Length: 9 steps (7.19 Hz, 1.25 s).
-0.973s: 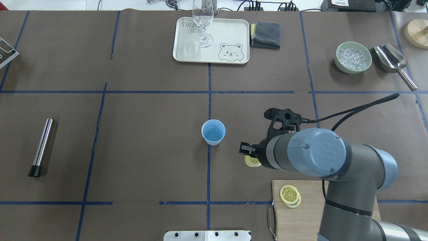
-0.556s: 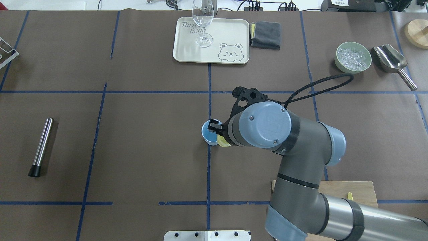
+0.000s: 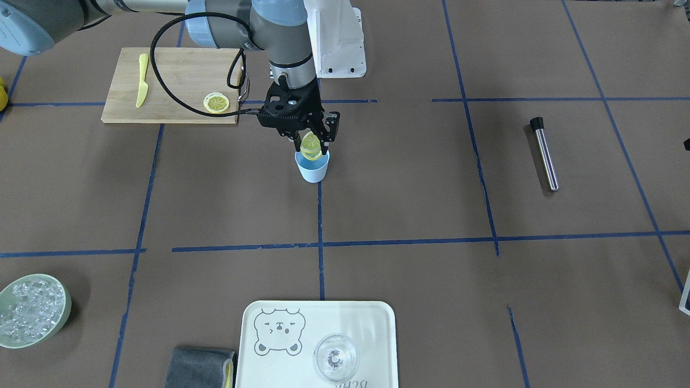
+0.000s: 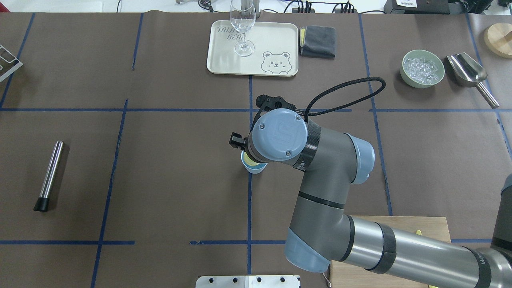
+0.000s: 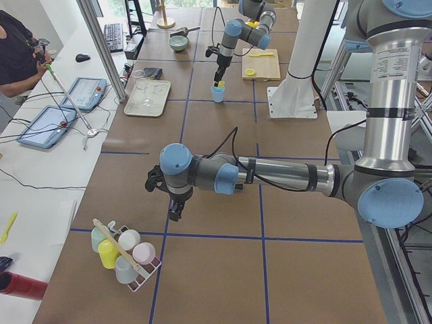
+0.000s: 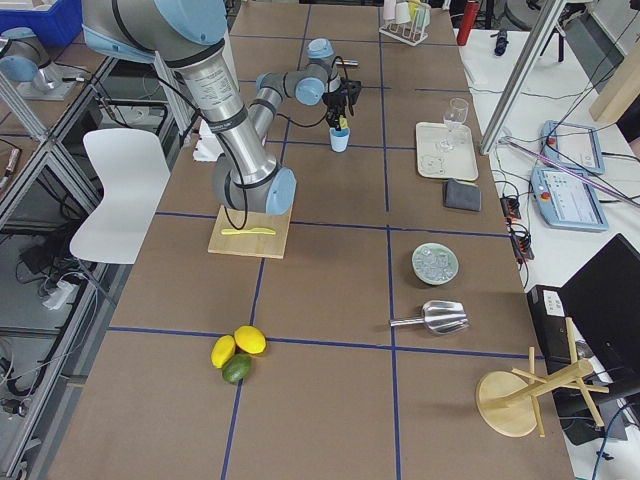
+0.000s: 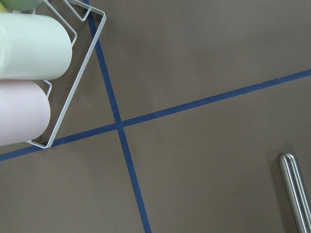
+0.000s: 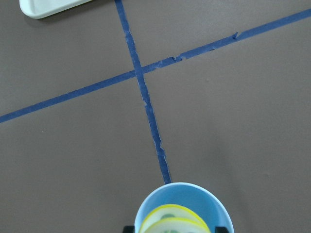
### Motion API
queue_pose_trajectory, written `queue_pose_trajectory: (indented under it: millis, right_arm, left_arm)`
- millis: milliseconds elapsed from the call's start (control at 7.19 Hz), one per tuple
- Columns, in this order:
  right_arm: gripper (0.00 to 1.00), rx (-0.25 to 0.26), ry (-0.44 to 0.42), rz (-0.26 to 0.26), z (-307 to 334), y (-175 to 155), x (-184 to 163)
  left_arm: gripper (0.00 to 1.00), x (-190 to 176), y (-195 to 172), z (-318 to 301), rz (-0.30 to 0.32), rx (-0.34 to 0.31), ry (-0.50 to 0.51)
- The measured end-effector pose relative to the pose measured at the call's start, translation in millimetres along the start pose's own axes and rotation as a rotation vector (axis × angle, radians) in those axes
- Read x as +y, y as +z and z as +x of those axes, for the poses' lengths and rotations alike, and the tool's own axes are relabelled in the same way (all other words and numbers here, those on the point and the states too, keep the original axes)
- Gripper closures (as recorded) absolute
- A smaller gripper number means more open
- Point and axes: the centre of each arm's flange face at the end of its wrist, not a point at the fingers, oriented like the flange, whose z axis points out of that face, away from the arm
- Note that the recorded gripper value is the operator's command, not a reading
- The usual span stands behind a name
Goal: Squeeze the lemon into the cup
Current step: 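Open the right gripper to drop the lemon slice into the cup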
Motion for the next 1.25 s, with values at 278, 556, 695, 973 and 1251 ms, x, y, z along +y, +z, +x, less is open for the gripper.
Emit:
queue_pose_trajectory:
  millis: [278, 556, 695, 973, 1251]
  right_arm:
    - [0.16, 0.012, -0.004, -0.001, 3.8, 5.5, -0.6]
    - [0.00, 0.022, -0.006, -0.002, 6.2, 10.2, -0.8]
    - [0.00, 0.022, -0.007, -0.007, 6.5, 10.0, -1.9]
    - [0.00, 0.010, -0.025, -0.052, 31.6, 3.0, -17.7]
    - [0.00, -0.005, -0.089, -0.083, 104.9, -21.8, -55.1]
  left_arm:
    - [0.00, 0.0, 0.0, 0.0, 0.000, 0.000, 0.000]
    - [0.00, -0.7, 0.1, 0.7, 0.000, 0.000, 0.001]
    - [0.00, -4.0, 4.7, 4.9, -0.003, 0.003, 0.012]
    - [0.00, -18.2, 38.1, 34.0, 0.023, 0.026, 0.040]
    - [0.00, -26.1, 100.5, 99.9, 0.034, 0.101, -0.028]
